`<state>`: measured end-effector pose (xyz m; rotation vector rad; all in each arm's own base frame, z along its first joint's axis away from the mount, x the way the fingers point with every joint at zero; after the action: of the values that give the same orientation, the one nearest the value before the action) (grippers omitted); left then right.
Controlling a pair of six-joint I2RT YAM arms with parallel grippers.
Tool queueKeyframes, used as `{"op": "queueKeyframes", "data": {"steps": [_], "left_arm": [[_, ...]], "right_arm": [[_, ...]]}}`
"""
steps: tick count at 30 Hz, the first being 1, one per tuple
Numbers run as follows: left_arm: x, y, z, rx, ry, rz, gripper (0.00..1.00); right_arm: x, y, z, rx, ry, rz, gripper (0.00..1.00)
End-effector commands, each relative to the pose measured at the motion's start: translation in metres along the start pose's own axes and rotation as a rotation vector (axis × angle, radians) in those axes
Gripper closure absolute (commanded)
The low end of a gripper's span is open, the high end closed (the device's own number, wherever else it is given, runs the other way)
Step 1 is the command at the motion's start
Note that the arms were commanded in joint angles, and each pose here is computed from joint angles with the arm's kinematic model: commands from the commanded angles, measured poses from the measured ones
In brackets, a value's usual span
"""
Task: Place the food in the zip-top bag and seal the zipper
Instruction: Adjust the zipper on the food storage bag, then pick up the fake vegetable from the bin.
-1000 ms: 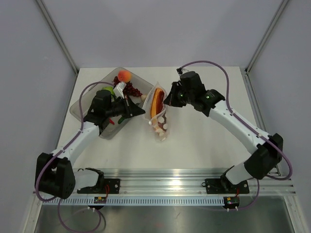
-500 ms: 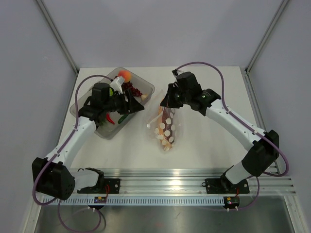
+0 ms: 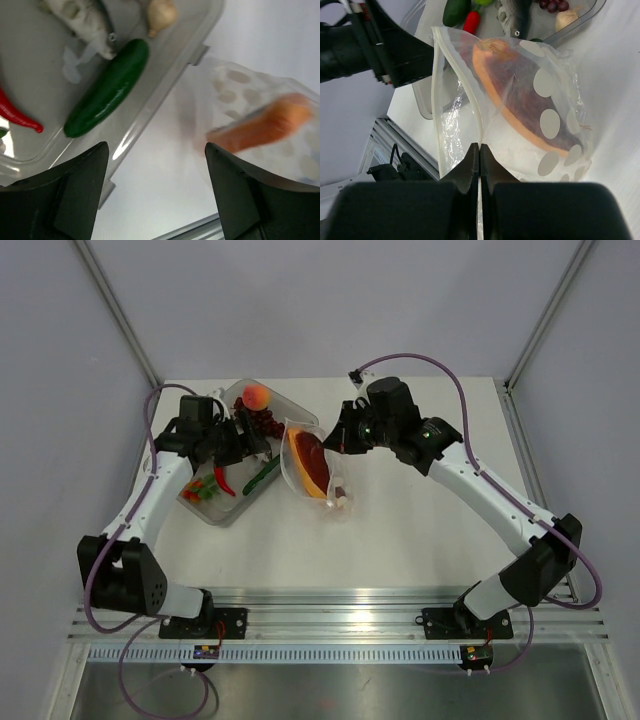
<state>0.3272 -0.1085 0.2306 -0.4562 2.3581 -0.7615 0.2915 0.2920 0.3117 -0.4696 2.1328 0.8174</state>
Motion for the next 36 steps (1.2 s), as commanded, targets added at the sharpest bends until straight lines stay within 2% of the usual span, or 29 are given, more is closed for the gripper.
{"op": "queueKeyframes", "data": {"steps": [1,4,5,9,14,19,25,27,31,36], "left_arm": [[-0.008,0.024,0.009,-0.16,-0.017,-0.007,0.18],[-0.012,0.041,0.024,-0.246,0.004,0.028,0.18],[-0.011,0.045,0.029,-0.26,0.02,0.038,0.14],[-0.022,0.062,0.046,-0.343,0.012,0.059,0.11],[-0.026,0.068,0.071,-0.333,0.081,0.052,0.14],[-0.009,0.084,0.096,-0.335,0.21,0.056,0.17],[0.001,0.098,0.109,-0.376,0.283,0.047,0.22],[0.0,0.103,0.11,-0.416,0.274,0.053,0.27],[-0.006,0.112,0.105,-0.49,0.247,0.066,0.3],[-0.027,0.115,0.085,-0.606,0.125,0.106,0.33]], "right_arm": [[-0.021,0.021,-0.02,-0.077,-0.091,-0.046,1.0],[-0.019,0.02,-0.019,-0.074,-0.086,-0.04,1.0],[-0.019,0.02,-0.019,-0.074,-0.084,-0.038,1.0],[-0.017,0.02,-0.016,-0.078,-0.079,-0.034,1.0],[-0.015,0.021,-0.016,-0.083,-0.074,-0.032,1.0],[-0.014,0.02,-0.017,-0.081,-0.076,-0.024,1.0],[-0.013,0.021,-0.016,-0.09,-0.077,-0.016,1.0],[-0.013,0.022,-0.016,-0.094,-0.08,-0.015,1.0],[-0.013,0.022,-0.019,-0.092,-0.084,-0.019,1.0],[-0.013,0.022,-0.019,-0.095,-0.086,-0.018,1.0]]}}
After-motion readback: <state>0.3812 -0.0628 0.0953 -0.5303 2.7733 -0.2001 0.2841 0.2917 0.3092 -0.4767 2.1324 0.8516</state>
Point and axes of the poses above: each gripper's point midway between its finger pads, its own z axis out along the fingers, its own y axis along the line the jaws close on, x = y × z, the point moved 4 cm from there along -z, back along the fingers, and after that the axes turned 11 degrees about -z, right-handed, at the moved point
